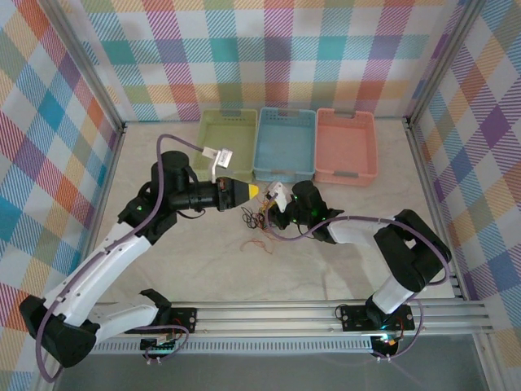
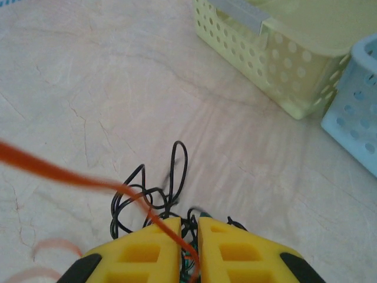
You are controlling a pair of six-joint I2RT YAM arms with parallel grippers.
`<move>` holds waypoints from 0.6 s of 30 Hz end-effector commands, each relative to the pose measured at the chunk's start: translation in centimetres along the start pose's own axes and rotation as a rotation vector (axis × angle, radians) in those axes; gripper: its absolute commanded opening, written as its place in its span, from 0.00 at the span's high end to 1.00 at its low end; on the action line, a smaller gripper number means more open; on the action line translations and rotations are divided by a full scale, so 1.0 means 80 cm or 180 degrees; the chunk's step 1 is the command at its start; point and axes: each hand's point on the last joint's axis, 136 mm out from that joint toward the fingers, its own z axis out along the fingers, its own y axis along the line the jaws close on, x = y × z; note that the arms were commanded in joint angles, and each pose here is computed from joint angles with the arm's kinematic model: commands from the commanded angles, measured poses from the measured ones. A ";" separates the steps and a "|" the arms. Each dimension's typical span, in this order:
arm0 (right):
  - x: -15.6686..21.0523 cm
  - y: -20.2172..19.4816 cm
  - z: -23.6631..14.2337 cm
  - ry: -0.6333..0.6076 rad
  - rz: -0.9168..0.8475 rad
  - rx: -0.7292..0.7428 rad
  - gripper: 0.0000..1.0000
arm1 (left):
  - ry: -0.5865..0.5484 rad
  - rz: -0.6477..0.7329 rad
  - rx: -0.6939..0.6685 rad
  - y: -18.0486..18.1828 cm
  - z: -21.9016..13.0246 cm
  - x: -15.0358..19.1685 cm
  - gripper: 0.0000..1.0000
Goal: Untangle the cables
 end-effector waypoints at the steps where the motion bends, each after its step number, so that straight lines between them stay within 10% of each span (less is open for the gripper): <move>1: -0.003 -0.003 0.006 0.0064 -0.0015 0.0018 0.83 | -0.0129 0.0054 -0.0123 -0.016 -0.017 -0.012 1.00; 18: 0.006 -0.014 0.010 0.0204 0.0033 0.0160 0.83 | -0.0909 0.0402 -0.0103 -0.110 -0.102 -0.076 1.00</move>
